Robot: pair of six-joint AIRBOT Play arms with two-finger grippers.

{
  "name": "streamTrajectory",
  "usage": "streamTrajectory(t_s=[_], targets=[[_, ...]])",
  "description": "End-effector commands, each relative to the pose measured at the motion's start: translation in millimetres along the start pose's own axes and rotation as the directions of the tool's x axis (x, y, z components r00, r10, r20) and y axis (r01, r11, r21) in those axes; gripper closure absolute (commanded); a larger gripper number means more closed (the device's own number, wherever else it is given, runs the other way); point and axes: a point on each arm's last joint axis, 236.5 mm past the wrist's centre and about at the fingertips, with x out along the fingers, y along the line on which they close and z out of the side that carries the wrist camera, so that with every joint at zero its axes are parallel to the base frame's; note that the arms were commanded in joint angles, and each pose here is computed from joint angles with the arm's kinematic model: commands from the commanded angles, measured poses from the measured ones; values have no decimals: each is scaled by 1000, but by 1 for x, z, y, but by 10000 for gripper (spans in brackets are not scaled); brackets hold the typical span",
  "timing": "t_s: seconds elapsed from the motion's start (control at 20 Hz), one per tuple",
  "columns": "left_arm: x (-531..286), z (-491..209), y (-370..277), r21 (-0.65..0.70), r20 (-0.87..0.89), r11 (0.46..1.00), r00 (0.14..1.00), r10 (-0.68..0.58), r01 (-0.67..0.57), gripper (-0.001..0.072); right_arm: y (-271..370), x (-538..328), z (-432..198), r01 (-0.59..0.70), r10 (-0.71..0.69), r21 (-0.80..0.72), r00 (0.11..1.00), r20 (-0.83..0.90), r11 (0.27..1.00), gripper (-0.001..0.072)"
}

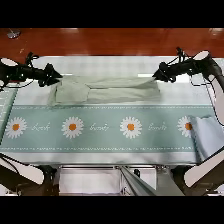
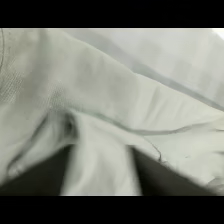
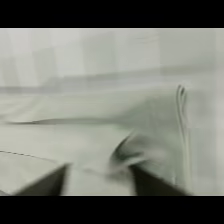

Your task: Fold the shirts.

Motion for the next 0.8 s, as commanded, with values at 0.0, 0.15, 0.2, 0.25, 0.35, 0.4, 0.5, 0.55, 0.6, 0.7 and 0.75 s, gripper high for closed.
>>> streamTrajectory(t_s=[0.0, 0.15, 0.2, 0.25, 0.35, 0.4, 0.5, 0.55, 0.6, 0.7, 0.75], targets=[[-14, -9, 14, 13, -90, 1000, 996, 27, -26, 3, -3, -9, 5, -22, 22, 8, 1000, -9, 1000, 85], [-82, -23, 80, 5, -167, 959, 945, 281, -284, 4, -30, -52, -1, 15, -14, 11, 999, -52, 1000, 85], [-105, -25, 99, 16, -144, 930, 920, 365, -367, 4, -49, -60, -9, 65, -63, 23, 995, -82, 998, 85], [-120, -23, 108, 14, -92, 913, 908, 408, -408, 4, -67, -62, -17, 118, -111, 60, 987, -113, 991, 85], [-131, -17, 99, -9, 66, 919, 916, 395, -395, 4, -85, -51, -33, 170, -154, 94, 975, -159, 981, 85], [-131, -18, 87, -9, 139, 930, 921, 365, -367, 4, -86, -42, -39, 166, -147, 102, 973, -177, 981, 85], [-125, -31, 58, 40, 245, 947, 922, 301, -319, 4, -80, -23, -45, 143, -118, 109, 971, -206, 984, 85], [-121, -41, 43, 71, 279, 949, 920, 276, -306, 5, -74, -14, -45, 118, -92, 117, 974, -207, 986, 85], [-116, -53, 30, 105, 294, 949, 921, 257, -298, 5, -65, -6, -44, 89, -63, 126, 978, -201, 988, 85], [-103, -75, 2, 170, 279, 947, 935, 218, -271, 4, -51, 9, -43, 51, -25, 132, 981, -194, 990, 85], [-94, -86, -13, 201, 249, 948, 949, 193, -245, 5, -44, 16, -44, 37, -10, 131, 980, -198, 991, 86]])
